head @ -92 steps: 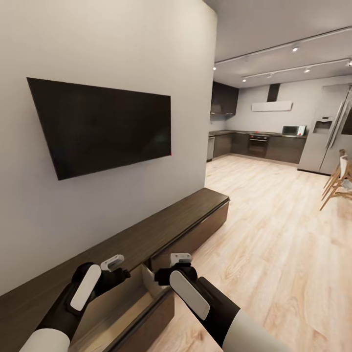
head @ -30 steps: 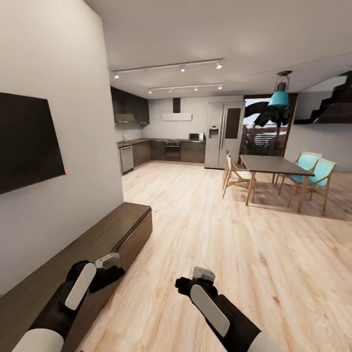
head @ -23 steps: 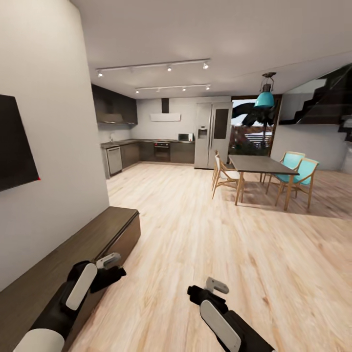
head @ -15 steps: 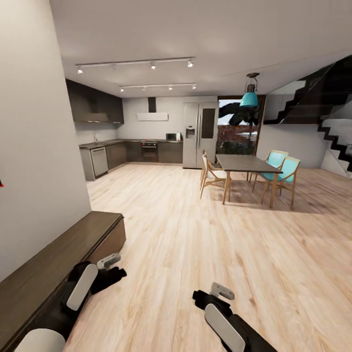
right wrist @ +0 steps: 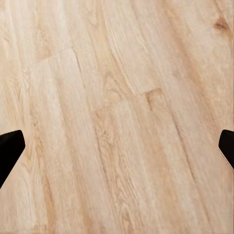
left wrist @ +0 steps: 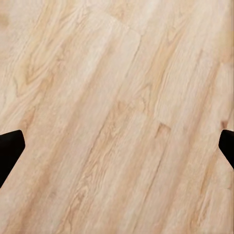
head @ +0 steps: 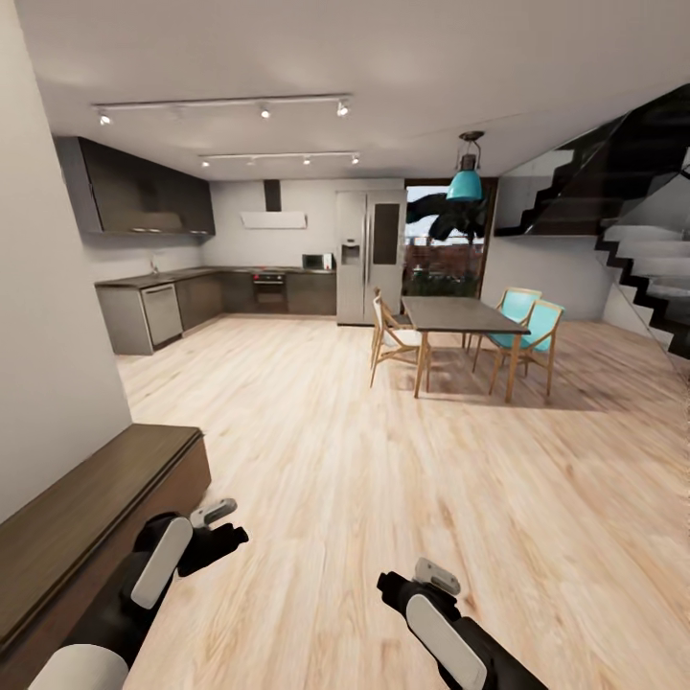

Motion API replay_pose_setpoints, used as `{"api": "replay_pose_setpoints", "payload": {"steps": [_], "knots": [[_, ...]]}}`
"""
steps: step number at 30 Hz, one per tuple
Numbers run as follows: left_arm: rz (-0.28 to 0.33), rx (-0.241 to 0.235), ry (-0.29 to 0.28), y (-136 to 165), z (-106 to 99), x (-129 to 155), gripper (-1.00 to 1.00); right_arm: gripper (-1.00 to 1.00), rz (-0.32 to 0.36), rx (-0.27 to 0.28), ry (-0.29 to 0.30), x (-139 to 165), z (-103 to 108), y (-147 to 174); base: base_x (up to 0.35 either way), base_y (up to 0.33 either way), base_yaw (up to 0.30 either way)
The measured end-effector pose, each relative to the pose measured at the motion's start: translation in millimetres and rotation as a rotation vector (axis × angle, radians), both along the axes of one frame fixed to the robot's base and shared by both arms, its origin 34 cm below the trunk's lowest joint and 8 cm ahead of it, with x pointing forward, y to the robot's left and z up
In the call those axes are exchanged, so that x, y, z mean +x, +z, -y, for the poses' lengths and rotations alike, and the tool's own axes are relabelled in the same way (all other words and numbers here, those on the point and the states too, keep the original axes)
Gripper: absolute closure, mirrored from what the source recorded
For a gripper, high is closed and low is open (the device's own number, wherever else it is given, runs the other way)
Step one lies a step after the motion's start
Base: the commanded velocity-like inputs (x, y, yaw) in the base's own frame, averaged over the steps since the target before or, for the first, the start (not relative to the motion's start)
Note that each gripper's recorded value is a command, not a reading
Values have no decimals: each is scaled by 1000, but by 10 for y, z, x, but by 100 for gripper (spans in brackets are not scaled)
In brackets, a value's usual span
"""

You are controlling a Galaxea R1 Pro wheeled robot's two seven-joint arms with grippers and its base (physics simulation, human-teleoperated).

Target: Place each of the two pumpkins and all three candles from the living room inside a cabinet in the living room (use any cabinet), then make sure every cabinet is closed, and position the cauldron so it is next to a table in the living room.

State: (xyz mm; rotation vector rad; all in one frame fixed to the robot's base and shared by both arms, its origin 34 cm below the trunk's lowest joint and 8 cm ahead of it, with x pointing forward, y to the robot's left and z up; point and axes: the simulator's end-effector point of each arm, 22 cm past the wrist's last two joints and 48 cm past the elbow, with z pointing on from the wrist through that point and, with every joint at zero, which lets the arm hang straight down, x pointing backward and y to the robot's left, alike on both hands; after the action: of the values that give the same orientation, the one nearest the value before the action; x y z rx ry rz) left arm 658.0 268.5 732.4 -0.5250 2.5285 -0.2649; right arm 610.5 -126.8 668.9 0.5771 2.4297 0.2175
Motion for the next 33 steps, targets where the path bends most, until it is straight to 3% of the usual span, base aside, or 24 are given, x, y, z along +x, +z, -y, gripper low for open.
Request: {"api": "replay_pose_setpoints", "payload": {"steps": [17, 22, 33], "knots": [[-16, 2, -2, -82, 7, -11, -100, -100, -14, -36, 17, -103, 30, -148, 337, -76, -17], [-16, 2, -1, -83, 7, -11, -100, -100, 2, -14, 34, -76, -33, -125, 338, -84, -5], [-16, 2, -2, -82, 9, -10, -100, -100, 7, 0, 36, -64, -54, -115, 338, -85, -241]]}}
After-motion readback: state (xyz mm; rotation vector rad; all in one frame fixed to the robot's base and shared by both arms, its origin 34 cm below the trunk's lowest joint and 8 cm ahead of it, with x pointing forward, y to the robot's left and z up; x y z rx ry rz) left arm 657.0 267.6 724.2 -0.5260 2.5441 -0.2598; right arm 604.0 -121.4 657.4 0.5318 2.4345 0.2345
